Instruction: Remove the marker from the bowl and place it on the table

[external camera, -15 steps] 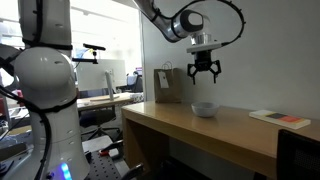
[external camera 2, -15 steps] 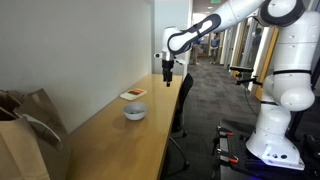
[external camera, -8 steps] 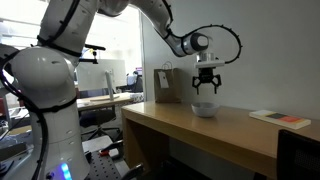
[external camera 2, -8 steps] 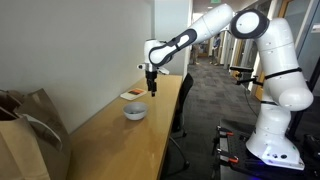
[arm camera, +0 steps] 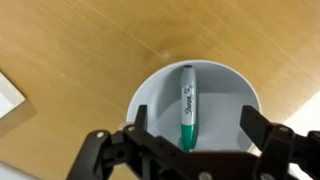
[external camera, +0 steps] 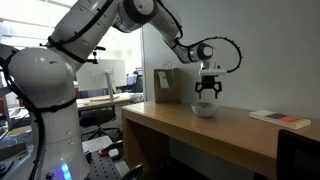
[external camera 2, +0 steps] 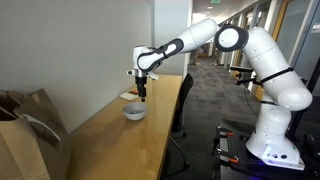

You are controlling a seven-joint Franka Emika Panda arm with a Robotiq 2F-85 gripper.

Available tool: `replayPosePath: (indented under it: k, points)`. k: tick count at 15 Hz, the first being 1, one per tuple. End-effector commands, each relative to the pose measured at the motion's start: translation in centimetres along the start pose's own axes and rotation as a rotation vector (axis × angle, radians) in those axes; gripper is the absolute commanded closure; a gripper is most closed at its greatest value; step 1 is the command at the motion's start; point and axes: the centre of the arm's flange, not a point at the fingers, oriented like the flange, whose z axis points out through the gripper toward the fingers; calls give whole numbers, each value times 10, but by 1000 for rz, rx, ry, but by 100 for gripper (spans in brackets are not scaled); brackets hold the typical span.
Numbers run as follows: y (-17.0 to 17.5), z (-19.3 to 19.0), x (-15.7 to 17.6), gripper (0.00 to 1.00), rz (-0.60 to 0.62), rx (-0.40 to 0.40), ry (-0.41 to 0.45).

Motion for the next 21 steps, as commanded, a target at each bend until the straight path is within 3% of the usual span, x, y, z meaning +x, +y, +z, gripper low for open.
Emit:
replayPosePath:
  k: [1,8,16,17,19,21]
  points:
    - [10,20,30,0,-15,49,-27]
    - [8,57,43,0,-34,78,-1]
    - [3,88,42,10,-58,97,-23]
    - [4,91,42,17,-57,97,-27]
    - [8,96,42,18,-54,97,-31]
    - [11,98,42,44,-56,92,-28]
